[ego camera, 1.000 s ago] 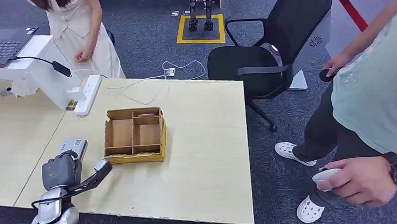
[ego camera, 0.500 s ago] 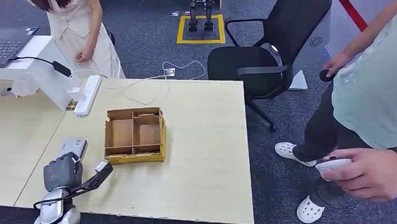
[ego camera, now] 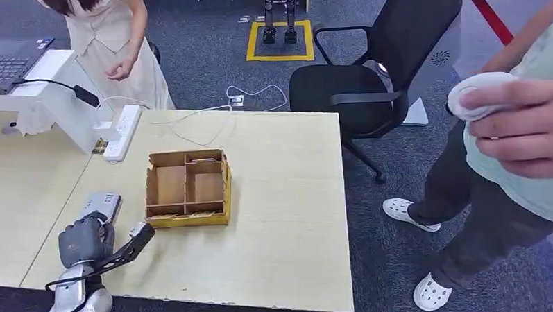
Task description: Pass the card to the sensor for recognition and then transmit it.
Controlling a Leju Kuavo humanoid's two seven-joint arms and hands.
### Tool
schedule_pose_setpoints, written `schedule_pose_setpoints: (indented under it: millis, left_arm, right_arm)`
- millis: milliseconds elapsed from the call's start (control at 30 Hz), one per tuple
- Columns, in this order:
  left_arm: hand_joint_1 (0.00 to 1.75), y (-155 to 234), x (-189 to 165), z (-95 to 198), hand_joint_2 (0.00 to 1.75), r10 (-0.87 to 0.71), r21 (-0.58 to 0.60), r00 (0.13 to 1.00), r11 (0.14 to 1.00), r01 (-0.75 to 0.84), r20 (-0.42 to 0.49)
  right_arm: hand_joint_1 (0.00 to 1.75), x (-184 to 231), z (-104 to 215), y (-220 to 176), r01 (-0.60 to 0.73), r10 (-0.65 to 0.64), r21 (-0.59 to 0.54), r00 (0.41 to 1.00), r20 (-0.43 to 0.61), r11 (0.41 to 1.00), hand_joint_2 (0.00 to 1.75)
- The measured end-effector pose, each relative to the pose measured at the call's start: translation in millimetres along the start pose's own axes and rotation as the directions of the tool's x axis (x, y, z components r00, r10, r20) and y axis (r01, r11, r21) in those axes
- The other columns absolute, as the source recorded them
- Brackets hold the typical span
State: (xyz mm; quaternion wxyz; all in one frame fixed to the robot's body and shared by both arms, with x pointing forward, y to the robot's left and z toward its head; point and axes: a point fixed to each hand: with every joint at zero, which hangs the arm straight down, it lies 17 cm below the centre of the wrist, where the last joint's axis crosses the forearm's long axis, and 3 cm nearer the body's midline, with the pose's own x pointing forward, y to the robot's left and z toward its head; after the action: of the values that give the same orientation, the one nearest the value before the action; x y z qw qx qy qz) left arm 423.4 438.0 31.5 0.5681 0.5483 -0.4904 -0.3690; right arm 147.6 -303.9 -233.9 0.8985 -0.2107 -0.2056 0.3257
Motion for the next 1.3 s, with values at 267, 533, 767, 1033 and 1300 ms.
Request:
schedule_pose_setpoints:
  millis: [267,533,767,1033,1300]
  left_arm:
    - [1.75,84.0,34.8,-51.1,1.75,0.106,0.160,0.979,0.978,-0.134,0.172]
    - [1.75,169.3,75.3,-96.9,1.75,0.016,0.326,0.962,0.939,-0.108,0.272]
    - [1.75,219.0,108.4,-118.0,1.75,-0.079,0.431,0.942,0.899,-0.073,0.326]
    - [1.75,251.4,125.9,-142.5,1.75,-0.143,0.504,0.939,0.863,-0.036,0.311]
    - [1.75,252.6,134.9,-148.1,1.75,-0.139,0.503,0.938,0.863,-0.042,0.317]
  right_arm:
    - [0.00,3.8,-0.6,1.3,-0.003,0.003,0.009,1.000,0.029,1.000,0.00]
    - [0.00,17.9,-5.8,-4.3,-0.023,0.022,0.005,0.997,0.072,1.000,0.00]
    - [0.00,21.4,-7.0,-2.8,-0.042,0.041,0.010,0.995,0.086,0.999,0.00]
    - [0.00,34.8,-9.1,-5.8,-0.060,0.059,0.006,0.991,0.117,0.998,0.00]
    - [0.00,37.7,-8.8,-5.0,-0.066,0.065,0.005,0.990,0.125,0.998,0.00]
